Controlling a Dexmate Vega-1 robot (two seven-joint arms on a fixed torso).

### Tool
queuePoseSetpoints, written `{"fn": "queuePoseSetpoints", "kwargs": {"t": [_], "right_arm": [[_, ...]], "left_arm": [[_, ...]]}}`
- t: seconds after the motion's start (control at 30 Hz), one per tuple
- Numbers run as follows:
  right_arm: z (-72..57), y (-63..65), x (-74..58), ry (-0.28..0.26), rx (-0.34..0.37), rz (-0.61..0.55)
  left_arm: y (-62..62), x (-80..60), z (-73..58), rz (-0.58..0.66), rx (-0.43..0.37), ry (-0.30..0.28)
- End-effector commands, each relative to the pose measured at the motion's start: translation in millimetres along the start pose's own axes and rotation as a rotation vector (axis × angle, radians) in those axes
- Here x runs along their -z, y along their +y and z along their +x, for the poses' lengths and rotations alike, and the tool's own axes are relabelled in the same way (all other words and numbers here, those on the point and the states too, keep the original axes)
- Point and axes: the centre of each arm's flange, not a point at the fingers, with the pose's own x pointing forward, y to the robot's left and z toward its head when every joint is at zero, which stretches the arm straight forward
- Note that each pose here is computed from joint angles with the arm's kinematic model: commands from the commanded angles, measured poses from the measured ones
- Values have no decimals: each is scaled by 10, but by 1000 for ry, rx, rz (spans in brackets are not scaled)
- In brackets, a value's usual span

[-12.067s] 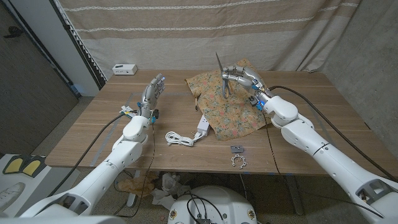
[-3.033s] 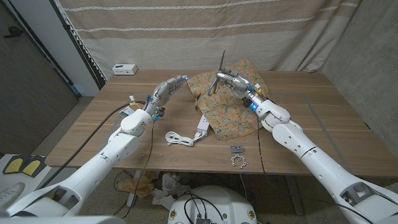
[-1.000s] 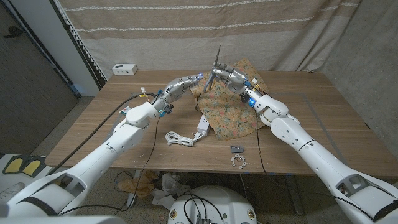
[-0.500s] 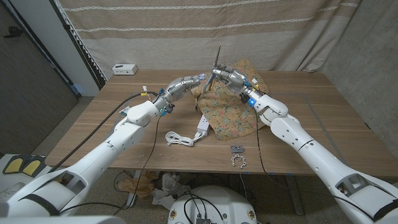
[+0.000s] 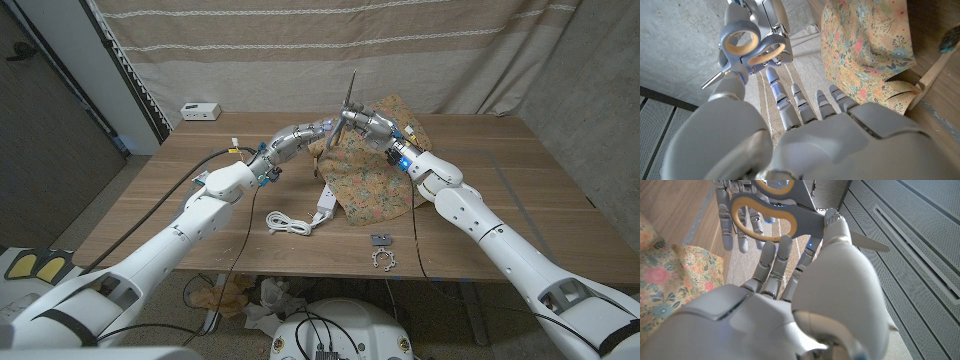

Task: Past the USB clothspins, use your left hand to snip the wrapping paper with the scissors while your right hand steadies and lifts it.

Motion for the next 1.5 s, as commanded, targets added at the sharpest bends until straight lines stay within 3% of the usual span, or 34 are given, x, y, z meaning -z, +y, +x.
{"fn": "queuePoseSetpoints", "kwargs": {"t": [0.03,1.0,1.5], "right_arm": [[21,7,9,4,-7,13],[19,46,23,10,-39,40],[33,31,68,25,-32,67]], "left_arm": [[-24,-3,-18,20,-17,-9],[-32,-42,54,67,61,6],[-44,-41,49,65,81,-24]]}}
